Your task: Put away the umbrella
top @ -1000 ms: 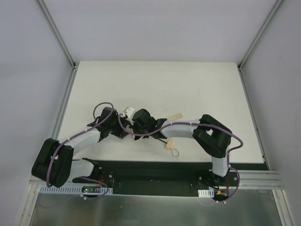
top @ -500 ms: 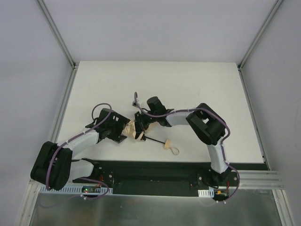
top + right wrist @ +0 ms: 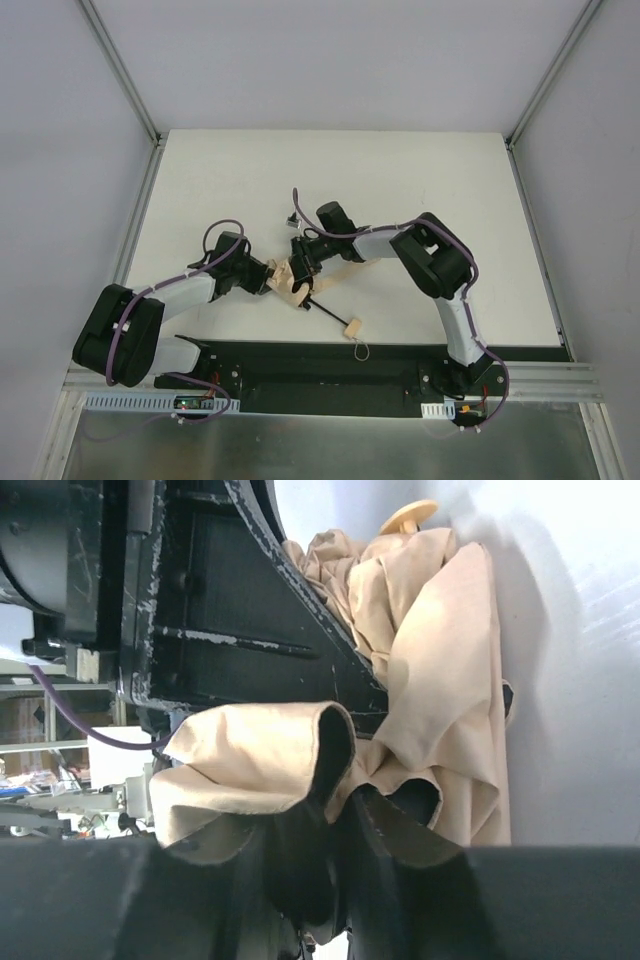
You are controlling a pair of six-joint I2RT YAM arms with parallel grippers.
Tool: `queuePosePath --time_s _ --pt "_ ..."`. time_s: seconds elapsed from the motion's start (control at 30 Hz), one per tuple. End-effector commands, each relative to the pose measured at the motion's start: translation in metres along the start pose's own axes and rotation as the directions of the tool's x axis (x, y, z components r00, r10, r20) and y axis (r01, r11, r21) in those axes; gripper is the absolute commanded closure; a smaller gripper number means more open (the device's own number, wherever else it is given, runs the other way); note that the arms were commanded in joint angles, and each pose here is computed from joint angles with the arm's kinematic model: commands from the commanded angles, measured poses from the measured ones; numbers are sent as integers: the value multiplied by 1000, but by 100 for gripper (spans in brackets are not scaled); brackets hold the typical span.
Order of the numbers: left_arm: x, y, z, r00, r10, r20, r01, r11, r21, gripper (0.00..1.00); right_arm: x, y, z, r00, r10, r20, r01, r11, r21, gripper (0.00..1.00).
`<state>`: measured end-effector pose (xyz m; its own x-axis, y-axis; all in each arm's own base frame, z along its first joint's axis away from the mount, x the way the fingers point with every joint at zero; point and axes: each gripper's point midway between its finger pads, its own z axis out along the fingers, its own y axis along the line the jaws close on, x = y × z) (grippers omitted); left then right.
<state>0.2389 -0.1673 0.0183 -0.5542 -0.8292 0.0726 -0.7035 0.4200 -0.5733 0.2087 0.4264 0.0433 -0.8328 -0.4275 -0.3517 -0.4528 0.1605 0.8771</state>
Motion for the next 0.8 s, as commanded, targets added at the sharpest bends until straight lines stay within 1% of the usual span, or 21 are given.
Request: queuePosePath --time_s 0.0,0.03,0.07,0.1,0.13,0.17,0.23,0.33,0.37,0.43,0.5,0.53,0.57,0.6,0.7,0.77 --pt "-5 50 8 996 71 47 -63 985 -162 100 41 -24 -13 983 146 -109 -113 958 264 63" --pt "-5 49 7 996 72 46 -64 985 -162 100 35 -20 -20 989 110 -103 -73 949 307 59" --pt "-5 50 6 996 72 45 -63 984 -168 100 29 -19 -30 992 80 -93 -41 931 363 51" --pt "-4 51 5 997 68 44 -59 983 -173 100 23 -15 -38 996 43 -81 -6 912 410 39" --pt "-4 51 4 997 65 42 -57 982 -177 100 16 -7 -46 997 6 -76 29 898 440 32" --pt "-3 51 3 997 65 40 -56 982 -180 100 12 -6 -56 995 -40 -91 80 868 490 29" --pt "-4 50 1 997 70 39 -62 981 -186 100 6 0 -78 986 -115 -122 166 784 599 28" --pt "-4 50 -3 997 62 43 -52 976 -211 100 4 18 -93 963 -215 -164 268 689 673 27" --pt "-3 50 -3 998 60 36 -51 975 -217 100 4 26 -94 946 -263 -187 318 650 690 27" --pt "0 52 -4 999 38 23 -32 973 -229 100 1 39 -97 906 -353 -232 399 539 742 27" --pt "1 52 -5 999 32 17 -27 972 -234 100 -7 58 -99 866 -439 -241 442 446 778 27" --pt "1 52 -5 999 38 17 -33 970 -240 100 -10 73 -95 840 -490 -232 464 427 776 27" --pt "0 51 -6 999 40 20 -33 968 -247 100 -12 85 -90 816 -532 -225 487 424 763 27" --pt "0 51 -6 999 42 20 -36 967 -252 100 -13 95 -81 793 -568 -219 514 433 740 27" --pt "1 53 -5 999 33 11 -28 963 -269 100 -17 122 -51 741 -650 -168 585 501 638 25" --pt "3 54 -5 1000 26 -2 -26 961 -275 100 -22 122 -37 720 -673 -169 614 504 608 23"
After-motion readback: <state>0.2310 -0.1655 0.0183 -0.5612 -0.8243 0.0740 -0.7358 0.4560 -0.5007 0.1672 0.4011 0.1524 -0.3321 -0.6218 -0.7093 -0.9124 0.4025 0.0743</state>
